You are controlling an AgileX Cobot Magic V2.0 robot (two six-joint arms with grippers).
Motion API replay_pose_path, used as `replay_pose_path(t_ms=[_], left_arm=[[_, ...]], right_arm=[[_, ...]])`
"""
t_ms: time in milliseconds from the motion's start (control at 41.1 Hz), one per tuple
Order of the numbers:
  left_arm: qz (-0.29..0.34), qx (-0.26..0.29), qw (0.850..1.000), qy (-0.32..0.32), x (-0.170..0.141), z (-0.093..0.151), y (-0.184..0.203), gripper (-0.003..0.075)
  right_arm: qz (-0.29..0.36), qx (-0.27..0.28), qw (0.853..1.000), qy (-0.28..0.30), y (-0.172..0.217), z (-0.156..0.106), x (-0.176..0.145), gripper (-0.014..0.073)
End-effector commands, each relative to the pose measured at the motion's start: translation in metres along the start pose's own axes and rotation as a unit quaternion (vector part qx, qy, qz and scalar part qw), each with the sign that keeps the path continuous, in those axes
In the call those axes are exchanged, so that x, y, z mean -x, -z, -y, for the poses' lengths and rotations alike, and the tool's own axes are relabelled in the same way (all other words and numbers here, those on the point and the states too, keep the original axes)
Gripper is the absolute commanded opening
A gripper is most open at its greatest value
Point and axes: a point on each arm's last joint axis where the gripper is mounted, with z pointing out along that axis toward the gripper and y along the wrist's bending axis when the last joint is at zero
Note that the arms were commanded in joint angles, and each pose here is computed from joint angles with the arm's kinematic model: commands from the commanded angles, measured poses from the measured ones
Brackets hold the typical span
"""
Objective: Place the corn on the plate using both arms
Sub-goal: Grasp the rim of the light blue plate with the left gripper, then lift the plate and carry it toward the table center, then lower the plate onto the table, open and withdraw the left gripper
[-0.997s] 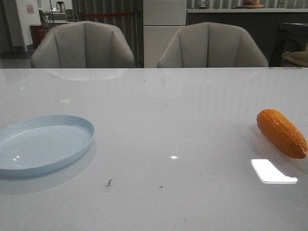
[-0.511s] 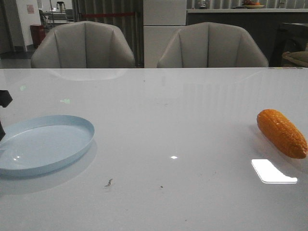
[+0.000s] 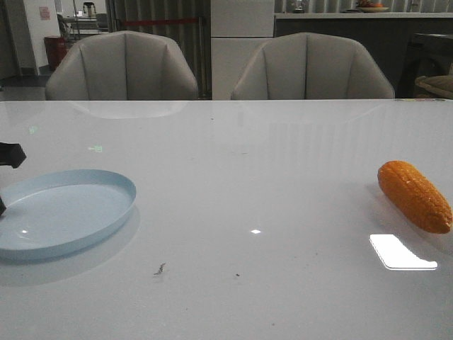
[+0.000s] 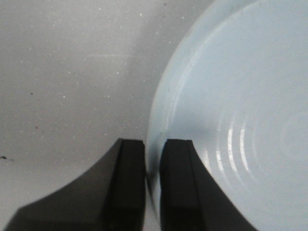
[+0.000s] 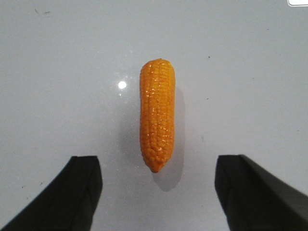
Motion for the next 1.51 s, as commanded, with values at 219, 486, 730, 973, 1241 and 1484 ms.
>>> replay_pose_path(t_ms=[219, 486, 730, 973, 1241, 1484], left_arm=[[0.041, -0.022, 0.999, 0.024, 0.012, 0.007, 0.022, 0.0102], [0.086, -0.107, 0.988, 0.07, 0.043, 0.023, 0.051, 0.0102], [0.131, -0.199, 0.969, 0.064, 0.074, 0.065, 0.09, 0.0102], [0.114, -0.229, 0.967, -0.008, 0.069, 0.131, 0.086, 0.0101], [0.051, -0.238, 0.969, -0.041, 0.057, 0.172, 0.042, 0.0102], [0.052, -0.225, 0.971, -0.056, 0.057, 0.179, 0.021, 0.0125]], right_arm=[[0.052, 0.001, 0.999, 0.002, 0.007, -0.002, 0.017, 0.0596], [0.039, 0.002, 0.999, 0.002, 0.007, -0.002, 0.015, 0.0596], [0.032, 0.003, 0.999, 0.002, 0.007, -0.002, 0.014, 0.0596], [0.032, 0.003, 0.999, 0.002, 0.007, -0.002, 0.014, 0.0596], [0.031, 0.003, 1.0, 0.002, 0.007, -0.002, 0.014, 0.0596], [0.03, 0.003, 1.0, 0.002, 0.007, -0.002, 0.013, 0.0596]])
